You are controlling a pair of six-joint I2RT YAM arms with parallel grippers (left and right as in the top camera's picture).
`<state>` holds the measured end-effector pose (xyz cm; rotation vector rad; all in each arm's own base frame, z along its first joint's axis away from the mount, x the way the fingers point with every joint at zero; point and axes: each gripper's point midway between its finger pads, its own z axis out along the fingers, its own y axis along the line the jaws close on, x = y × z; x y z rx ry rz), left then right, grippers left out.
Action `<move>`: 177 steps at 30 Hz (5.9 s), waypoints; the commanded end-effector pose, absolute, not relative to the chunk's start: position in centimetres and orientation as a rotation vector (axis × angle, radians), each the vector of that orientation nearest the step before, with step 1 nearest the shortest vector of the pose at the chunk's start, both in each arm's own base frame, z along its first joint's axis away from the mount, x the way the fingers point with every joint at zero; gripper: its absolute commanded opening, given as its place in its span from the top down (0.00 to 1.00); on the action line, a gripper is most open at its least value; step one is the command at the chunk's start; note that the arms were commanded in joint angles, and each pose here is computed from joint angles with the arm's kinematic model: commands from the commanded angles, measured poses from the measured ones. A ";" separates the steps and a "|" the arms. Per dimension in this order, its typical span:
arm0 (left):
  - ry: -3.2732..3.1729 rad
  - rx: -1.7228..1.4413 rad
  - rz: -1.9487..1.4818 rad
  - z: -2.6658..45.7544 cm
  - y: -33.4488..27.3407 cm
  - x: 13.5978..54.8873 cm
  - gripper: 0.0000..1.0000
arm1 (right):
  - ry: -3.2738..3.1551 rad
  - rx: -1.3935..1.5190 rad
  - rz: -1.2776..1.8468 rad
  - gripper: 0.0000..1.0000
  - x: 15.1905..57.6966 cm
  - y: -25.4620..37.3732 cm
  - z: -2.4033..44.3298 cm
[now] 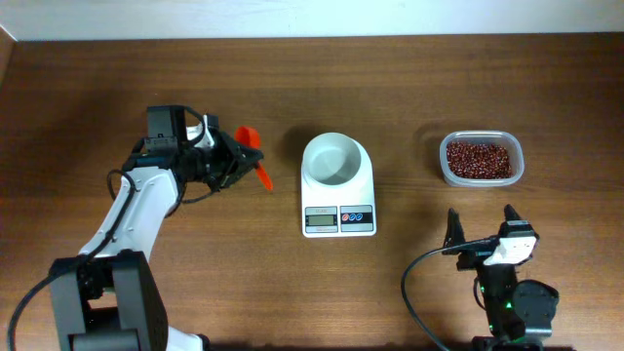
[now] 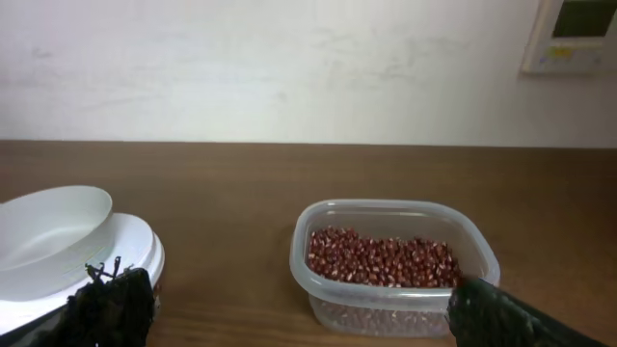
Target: Scoop item into bowl and weigh 50g on scale
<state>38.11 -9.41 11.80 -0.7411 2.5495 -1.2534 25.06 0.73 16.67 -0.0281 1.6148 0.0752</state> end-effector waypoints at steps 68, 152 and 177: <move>2.570 -0.947 -1.646 15.3 -16.0 36.3 0.44 | 2.511 -0.296 0.670 0.96 33.4 33.3 18.8; 2.086 1.360 -0.256 12.9 -31.7 26.1 1.00 | 3.042 0.197 -0.065 0.01 42.7 -6.9 11.3; 2.097 1.670 0.299 0.1 -28.5 30.0 1.00 | 3.042 0.195 -0.065 0.01 42.7 -6.9 11.3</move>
